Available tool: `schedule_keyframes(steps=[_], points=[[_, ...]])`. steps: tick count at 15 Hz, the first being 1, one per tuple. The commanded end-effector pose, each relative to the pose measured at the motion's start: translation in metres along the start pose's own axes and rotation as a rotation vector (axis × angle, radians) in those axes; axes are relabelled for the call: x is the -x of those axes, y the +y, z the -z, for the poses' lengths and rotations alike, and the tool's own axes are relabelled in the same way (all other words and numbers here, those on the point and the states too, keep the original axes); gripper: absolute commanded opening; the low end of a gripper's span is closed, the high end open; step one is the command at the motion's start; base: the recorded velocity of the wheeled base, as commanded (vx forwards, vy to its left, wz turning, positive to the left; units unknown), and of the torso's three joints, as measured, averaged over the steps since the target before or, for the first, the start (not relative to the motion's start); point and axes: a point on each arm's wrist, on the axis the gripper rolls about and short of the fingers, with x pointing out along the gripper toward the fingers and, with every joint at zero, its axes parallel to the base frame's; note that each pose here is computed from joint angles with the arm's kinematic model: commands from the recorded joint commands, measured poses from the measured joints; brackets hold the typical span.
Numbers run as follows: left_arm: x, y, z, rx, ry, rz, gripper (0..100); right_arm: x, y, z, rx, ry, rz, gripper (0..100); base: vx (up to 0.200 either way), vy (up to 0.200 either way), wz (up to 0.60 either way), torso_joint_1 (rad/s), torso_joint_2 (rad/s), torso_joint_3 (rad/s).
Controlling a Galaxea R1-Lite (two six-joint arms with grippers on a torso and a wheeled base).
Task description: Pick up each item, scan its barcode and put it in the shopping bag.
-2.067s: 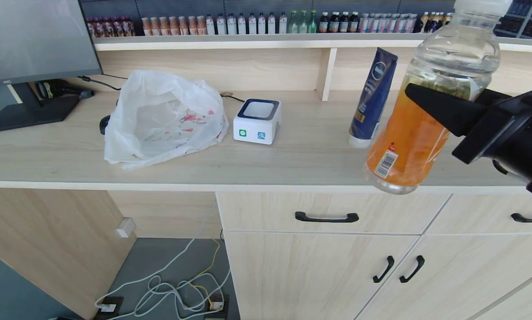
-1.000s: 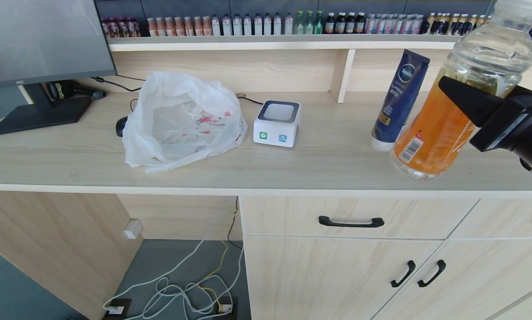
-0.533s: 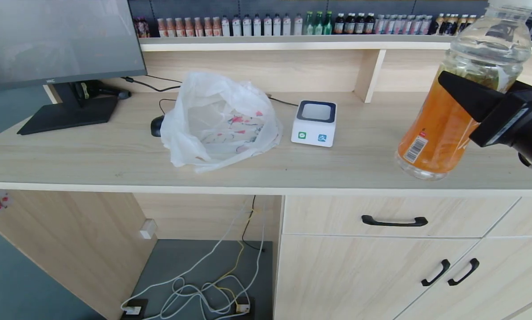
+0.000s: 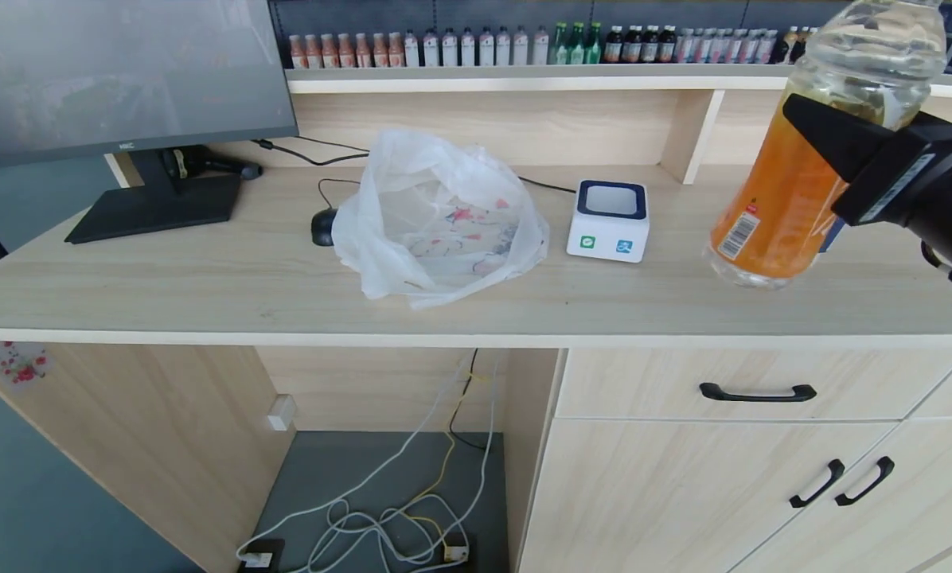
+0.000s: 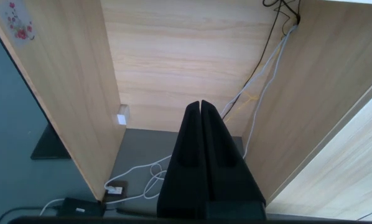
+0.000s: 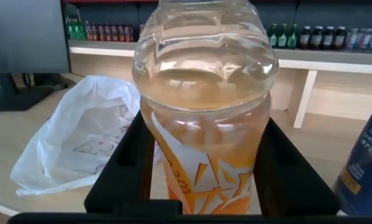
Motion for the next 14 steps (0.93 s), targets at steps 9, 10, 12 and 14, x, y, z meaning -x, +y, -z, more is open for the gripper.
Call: schedule_keyframes(steps=[9,10,12,14], points=[[0.000,0.000,0.000,0.001,0.000,0.000,0,-0.072,0.018,0.013,-0.009,-0.034,-0.076,0,0.000,0.000,0.00,0.000,0.00,0.000],[0.000,0.000,0.000,0.001,0.000,0.000,0,-0.087,0.023,0.018,-0.011,-0.043,-0.113,0,0.000,0.000,0.00,0.000,0.00,0.000],[0.000,0.000,0.000,0.001,0.000,0.000,0,-0.102,0.025,0.026,-0.028,-0.044,-0.136,0,0.000,0.000,0.00,0.000,0.00,0.000],[0.000,0.000,0.000,0.001,0.000,0.000,0,-0.117,0.029,0.032,-0.064,-0.052,-0.135,0,0.000,0.000,0.00,0.000,0.00,0.000]])
